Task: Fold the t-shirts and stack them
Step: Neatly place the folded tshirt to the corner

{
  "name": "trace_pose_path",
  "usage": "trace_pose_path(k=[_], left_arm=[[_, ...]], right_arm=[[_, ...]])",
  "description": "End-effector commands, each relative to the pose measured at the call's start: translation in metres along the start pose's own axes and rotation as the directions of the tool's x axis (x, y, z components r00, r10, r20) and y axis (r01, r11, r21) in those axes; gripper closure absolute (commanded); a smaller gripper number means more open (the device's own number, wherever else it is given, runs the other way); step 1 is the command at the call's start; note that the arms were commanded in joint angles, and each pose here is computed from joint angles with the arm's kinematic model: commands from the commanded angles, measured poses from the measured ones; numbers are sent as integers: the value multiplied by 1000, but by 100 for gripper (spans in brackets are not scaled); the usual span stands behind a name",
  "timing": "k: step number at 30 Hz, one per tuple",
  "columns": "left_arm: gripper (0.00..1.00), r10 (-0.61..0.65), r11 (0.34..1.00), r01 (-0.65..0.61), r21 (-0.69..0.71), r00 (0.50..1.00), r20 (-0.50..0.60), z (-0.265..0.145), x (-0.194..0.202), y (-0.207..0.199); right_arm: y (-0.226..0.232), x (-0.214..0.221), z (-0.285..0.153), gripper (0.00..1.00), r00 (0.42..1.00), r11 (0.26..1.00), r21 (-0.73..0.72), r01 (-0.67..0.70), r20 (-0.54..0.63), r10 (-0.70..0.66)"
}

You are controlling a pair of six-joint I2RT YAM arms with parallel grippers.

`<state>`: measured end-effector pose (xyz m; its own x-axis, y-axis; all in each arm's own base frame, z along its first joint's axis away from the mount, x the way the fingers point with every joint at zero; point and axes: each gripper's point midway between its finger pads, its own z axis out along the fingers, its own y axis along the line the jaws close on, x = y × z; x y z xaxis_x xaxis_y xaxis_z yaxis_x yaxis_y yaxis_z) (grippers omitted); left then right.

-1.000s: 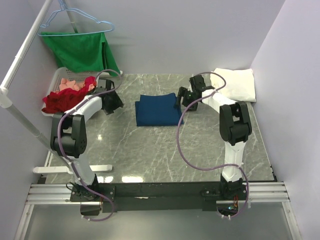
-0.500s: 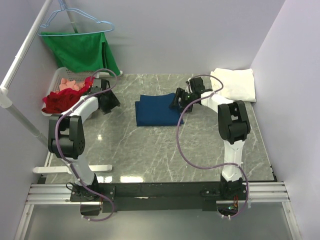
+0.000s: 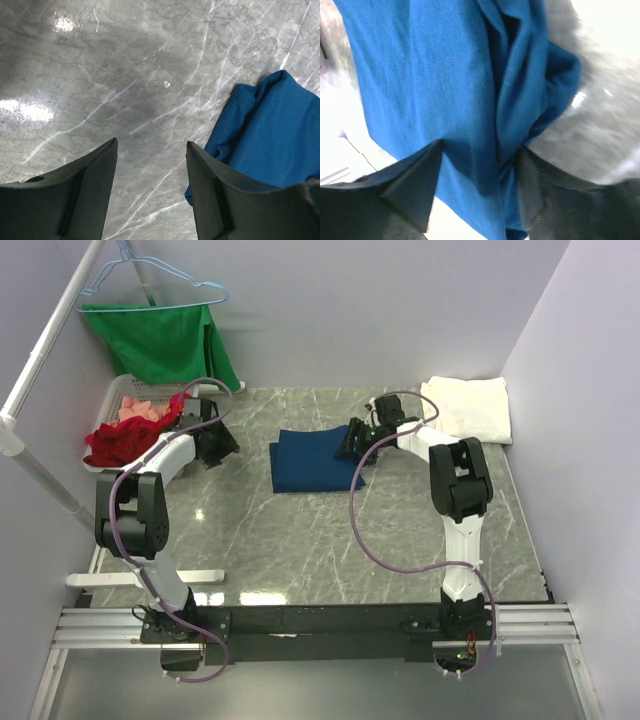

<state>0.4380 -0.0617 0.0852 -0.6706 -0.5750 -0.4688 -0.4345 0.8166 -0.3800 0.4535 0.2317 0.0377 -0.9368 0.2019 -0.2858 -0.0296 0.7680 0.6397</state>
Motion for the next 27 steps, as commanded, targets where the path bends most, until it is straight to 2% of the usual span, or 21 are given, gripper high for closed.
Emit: trace_pose_path(k=[1, 3, 5, 6, 8, 9, 12, 19, 23, 27], left_arm=[[38, -4, 999, 2, 45, 999, 53, -18, -14, -10], [38, -3, 999, 0, 44, 999, 54, -19, -14, -9], [38, -1, 999, -1, 39, 998, 55, -20, -13, -7], [38, -1, 999, -1, 42, 998, 56, -21, -13, -7], [38, 1, 999, -3, 41, 998, 59, -23, -13, -6], [38, 1, 999, -3, 39, 998, 57, -24, -12, -5], [38, 1, 999, -4, 41, 998, 61, -26, -12, -4], [38, 9, 999, -12, 41, 998, 65, -30, -12, -2], [38, 14, 999, -17, 42, 998, 68, -30, -13, -3], [38, 20, 999, -23, 43, 997, 69, -31, -13, -3]], right_arm=[[8, 29, 25, 39, 992, 999, -26, 30, -121, -33], [15, 36, 29, 43, 988, 998, -43, 45, -145, -50], [16, 38, 33, 53, 986, 998, -32, 50, -159, -55], [18, 38, 34, 63, 985, 998, -22, 58, -159, -61], [17, 38, 34, 75, 986, 998, -9, 57, -155, -58], [15, 37, 34, 87, 987, 998, 4, 57, -153, -56], [8, 31, 29, 100, 990, 996, 64, 69, -127, -60], [0, 0, -7, 100, 992, 959, 254, 125, -14, -125], [-16, -29, -39, 100, 980, 893, 426, 144, 64, -188], [-30, -52, -68, 100, 971, 835, 536, 127, 105, -215]])
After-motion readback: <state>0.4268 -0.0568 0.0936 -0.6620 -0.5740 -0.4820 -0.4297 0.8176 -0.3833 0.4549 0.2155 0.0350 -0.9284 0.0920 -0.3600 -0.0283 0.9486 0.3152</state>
